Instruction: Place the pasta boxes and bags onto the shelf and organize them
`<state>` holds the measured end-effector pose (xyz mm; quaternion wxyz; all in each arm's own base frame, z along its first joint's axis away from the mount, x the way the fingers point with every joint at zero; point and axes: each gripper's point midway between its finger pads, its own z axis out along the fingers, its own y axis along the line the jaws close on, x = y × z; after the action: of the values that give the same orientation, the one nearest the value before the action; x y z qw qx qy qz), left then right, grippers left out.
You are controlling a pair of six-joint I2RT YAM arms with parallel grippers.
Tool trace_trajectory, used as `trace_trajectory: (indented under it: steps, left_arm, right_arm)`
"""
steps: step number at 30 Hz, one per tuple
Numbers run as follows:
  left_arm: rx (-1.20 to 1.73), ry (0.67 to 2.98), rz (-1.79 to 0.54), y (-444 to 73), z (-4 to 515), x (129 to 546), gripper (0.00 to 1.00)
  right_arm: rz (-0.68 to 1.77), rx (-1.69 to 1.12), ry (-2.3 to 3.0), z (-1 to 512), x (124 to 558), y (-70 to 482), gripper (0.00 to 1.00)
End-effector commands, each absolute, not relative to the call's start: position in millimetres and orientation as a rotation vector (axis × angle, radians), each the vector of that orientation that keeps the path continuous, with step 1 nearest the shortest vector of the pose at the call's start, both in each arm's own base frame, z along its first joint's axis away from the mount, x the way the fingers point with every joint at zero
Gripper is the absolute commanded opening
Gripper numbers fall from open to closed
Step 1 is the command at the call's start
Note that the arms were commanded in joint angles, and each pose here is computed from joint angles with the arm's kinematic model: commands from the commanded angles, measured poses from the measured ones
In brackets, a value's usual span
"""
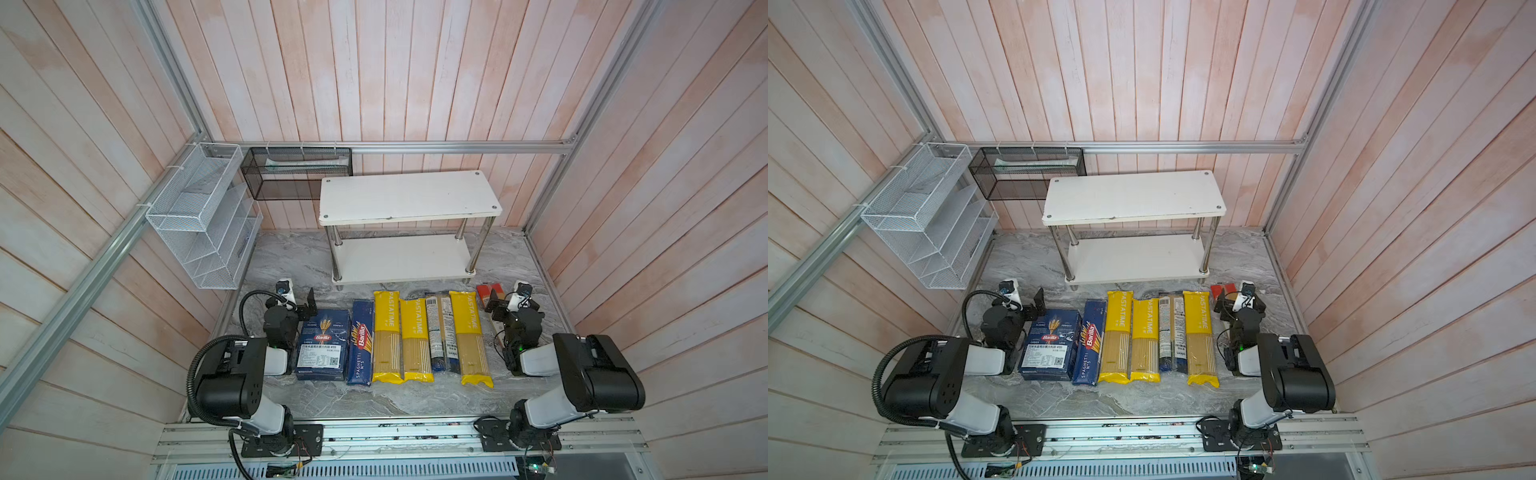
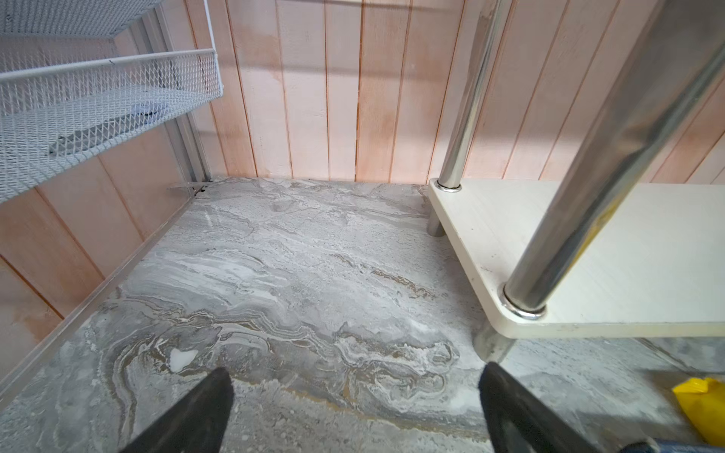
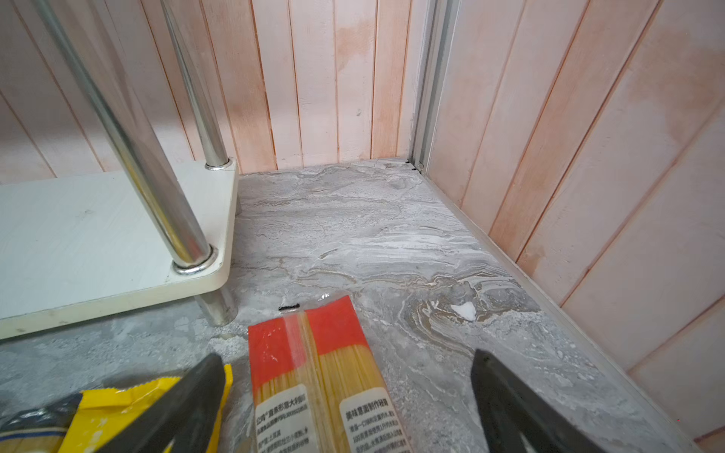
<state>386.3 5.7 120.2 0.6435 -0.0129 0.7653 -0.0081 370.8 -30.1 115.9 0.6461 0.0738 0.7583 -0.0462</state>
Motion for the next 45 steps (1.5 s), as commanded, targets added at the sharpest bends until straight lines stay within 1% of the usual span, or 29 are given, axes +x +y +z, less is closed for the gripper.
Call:
trace_trajectory:
  steps: [1,36,37,39,42,45]
  left_arm:
    - [-0.029,1.723,-0.003,8,127,390,1.00]
    - [-0.028,1.722,-0.009,8,127,390,1.00]
    - [-0.027,1.720,-0.011,7,128,389,1.00]
    - [-0.018,1.708,-0.019,6,132,390,1.00]
    - [0.006,1.735,-0.030,2,143,392,1.00]
    - [-0.011,1.717,-0.025,1,164,383,1.00]
  right_arm:
    - [-0.102,0.162,1.703,125,375,-30,0.98]
    - [-0.088,0.157,1.701,126,375,-29,0.98]
    - [-0.089,0.165,1.691,129,377,-30,0.95]
    - [-0.095,0.178,1.704,132,383,-32,0.93]
    - [-0.089,0.143,1.813,137,401,-28,0.84]
    - [-0.030,0.120,1.834,154,408,-19,0.82]
